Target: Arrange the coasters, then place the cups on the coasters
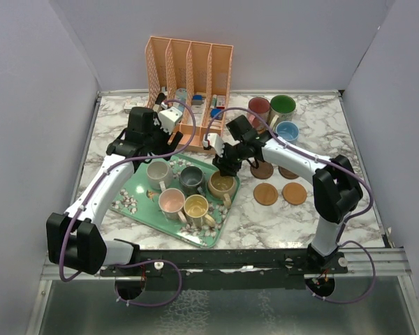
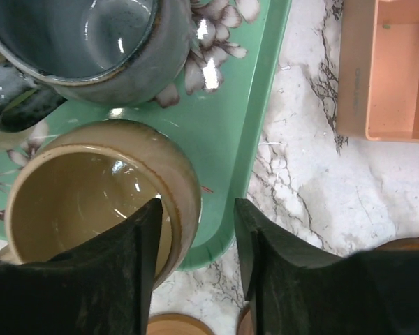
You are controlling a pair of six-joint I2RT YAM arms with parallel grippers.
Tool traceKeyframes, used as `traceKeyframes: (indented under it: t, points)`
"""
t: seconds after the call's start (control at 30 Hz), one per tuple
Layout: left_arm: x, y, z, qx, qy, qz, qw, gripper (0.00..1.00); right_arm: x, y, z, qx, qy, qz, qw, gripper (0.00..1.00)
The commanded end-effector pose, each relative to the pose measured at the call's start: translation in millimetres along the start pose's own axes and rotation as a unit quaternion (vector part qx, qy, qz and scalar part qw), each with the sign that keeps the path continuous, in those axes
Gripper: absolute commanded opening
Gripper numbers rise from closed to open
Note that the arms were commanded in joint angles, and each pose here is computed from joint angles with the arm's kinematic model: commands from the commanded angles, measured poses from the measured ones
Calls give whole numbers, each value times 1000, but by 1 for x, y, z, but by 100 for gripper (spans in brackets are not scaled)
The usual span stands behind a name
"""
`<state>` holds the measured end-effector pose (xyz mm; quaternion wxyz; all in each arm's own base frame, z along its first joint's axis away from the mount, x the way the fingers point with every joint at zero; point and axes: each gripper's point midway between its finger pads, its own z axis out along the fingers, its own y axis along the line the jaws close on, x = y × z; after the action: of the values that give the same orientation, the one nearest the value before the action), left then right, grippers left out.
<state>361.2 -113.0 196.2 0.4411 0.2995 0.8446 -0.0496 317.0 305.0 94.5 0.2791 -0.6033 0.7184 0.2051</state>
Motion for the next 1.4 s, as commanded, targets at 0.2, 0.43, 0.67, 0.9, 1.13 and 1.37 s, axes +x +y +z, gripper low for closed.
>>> traceKeyframes:
  t: [0.2, 0.43, 0.67, 0.9, 1.13, 1.37]
  points:
    - [-8, 4, -7, -3, -22, -3, 1000, 79, 2, -8, 3, 23, 35, 2, 999, 27]
    - [-7, 3, -5, 0, -20, -3, 1000, 79, 0, -10, -7, 40, 43, 21, 998, 11]
    - [-5, 2, -4, 2, -18, -2, 1000, 79, -10, -18, -30, 84, 39, 49, 995, 1]
    - [-4, 2, -4, 2, -17, -3, 1000, 79, -17, -32, -54, 122, 20, 103, 987, 1]
    - [-4, 1, -4, 4, -18, -5, 1000, 79, -4, -82, -101, 213, -15, 186, 959, 1]
    - [-5, 0, -5, 7, -20, -5, 1000, 79, 24, -129, -146, 317, -29, 268, 909, 1]
